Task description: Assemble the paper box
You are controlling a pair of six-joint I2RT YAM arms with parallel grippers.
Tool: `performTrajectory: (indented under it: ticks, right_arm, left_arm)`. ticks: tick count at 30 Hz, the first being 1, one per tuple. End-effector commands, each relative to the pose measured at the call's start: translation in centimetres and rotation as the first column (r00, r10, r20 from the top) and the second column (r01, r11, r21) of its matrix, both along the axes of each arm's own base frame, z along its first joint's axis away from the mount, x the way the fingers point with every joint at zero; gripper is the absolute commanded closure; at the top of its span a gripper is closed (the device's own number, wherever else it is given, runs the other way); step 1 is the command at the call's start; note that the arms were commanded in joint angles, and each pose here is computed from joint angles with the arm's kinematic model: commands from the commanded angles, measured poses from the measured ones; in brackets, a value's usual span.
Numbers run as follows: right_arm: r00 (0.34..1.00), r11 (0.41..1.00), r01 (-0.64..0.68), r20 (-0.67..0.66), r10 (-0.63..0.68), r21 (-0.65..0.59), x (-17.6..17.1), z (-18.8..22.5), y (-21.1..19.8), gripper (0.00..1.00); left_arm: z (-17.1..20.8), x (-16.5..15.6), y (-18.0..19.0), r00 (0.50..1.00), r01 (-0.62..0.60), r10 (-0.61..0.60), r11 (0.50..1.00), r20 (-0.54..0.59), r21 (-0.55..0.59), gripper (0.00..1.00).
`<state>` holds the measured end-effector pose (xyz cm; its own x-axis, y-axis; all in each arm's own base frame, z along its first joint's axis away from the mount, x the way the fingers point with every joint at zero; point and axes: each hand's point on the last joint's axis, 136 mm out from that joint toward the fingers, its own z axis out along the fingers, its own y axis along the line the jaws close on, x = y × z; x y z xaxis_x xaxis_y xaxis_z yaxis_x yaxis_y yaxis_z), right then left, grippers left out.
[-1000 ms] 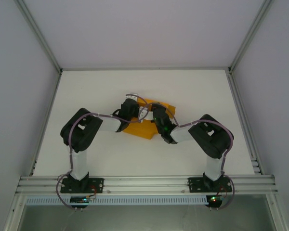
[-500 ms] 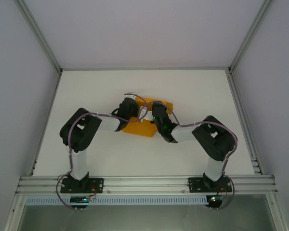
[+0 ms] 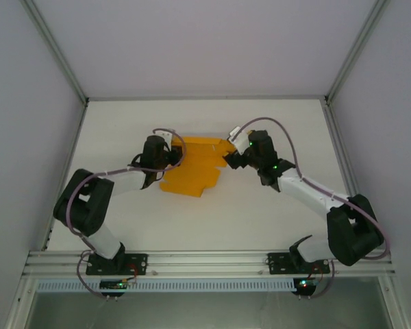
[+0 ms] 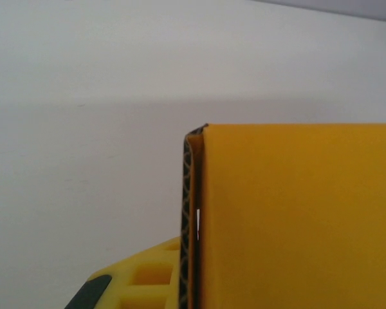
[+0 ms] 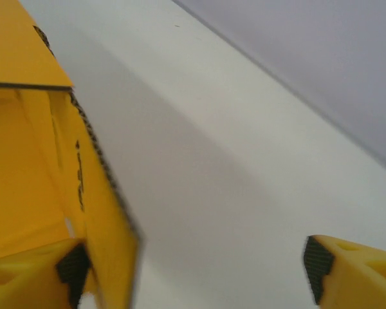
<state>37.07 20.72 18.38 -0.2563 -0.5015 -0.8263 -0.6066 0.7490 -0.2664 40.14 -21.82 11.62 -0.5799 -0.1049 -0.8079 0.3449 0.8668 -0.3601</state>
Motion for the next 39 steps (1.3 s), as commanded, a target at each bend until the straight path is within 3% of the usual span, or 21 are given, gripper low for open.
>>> performTrajectory:
  ticks: [1,4,13,17,21,28,32,33,36,39]
  right_arm:
    - [0.962,0.977,-0.095,-0.233,0.139,0.193,-3.5,-0.6,2.9,0.26]
    - [0.959,0.965,-0.105,-0.234,0.162,0.240,-3.8,0.4,3.4,0.52]
    - [0.957,0.952,-0.119,-0.224,0.186,0.280,-5.4,1.0,3.4,0.98]
    - [0.962,0.957,-0.102,-0.217,0.164,0.271,-5.6,0.9,3.3,1.00]
    - [0.967,0.960,-0.090,-0.206,0.148,0.266,-5.6,1.2,3.4,1.00]
    - [0.964,0.960,-0.094,-0.215,0.153,0.265,-5.8,0.8,3.4,1.00]
    - [0.971,0.964,-0.045,-0.216,0.104,0.262,-4.9,0.6,2.6,1.00]
    - [0.972,0.966,-0.024,-0.218,0.083,0.259,-4.5,0.4,2.3,0.95]
    - [0.977,0.966,0.083,-0.211,-0.030,0.245,-3.0,0.1,0.7,0.68]
    - [0.972,0.953,0.174,-0.198,-0.127,0.247,-1.9,0.5,-0.9,0.26]
  left_arm:
    - [2.3,-2.1,-2.8,0.985,0.168,-0.172,0.977,-0.016,-0.133,1.00]
    - [2.6,-2.3,-2.9,0.984,0.171,-0.175,0.976,-0.017,-0.138,1.00]
    - [0.9,0.0,0.1,0.996,-0.034,0.033,0.999,-0.080,-0.004,1.00]
    - [0.4,1.0,2.0,0.981,-0.173,0.181,0.978,-0.064,0.116,0.95]
    - [-0.3,1.6,4.8,0.935,-0.329,0.354,0.900,-0.038,0.284,0.95]
    - [-0.4,1.7,5.3,0.923,-0.355,0.383,0.883,-0.037,0.306,1.00]
    - [1.0,1.1,2.8,0.973,-0.220,0.229,0.946,-0.009,0.238,1.00]
    - [1.4,0.7,2.3,0.981,-0.191,0.196,0.958,-0.002,0.212,1.00]
    - [2.5,-0.3,1.6,0.986,-0.168,0.168,0.974,0.018,0.150,1.00]
    - [3.2,-1.2,1.9,0.977,-0.213,0.210,0.965,0.037,0.154,1.00]
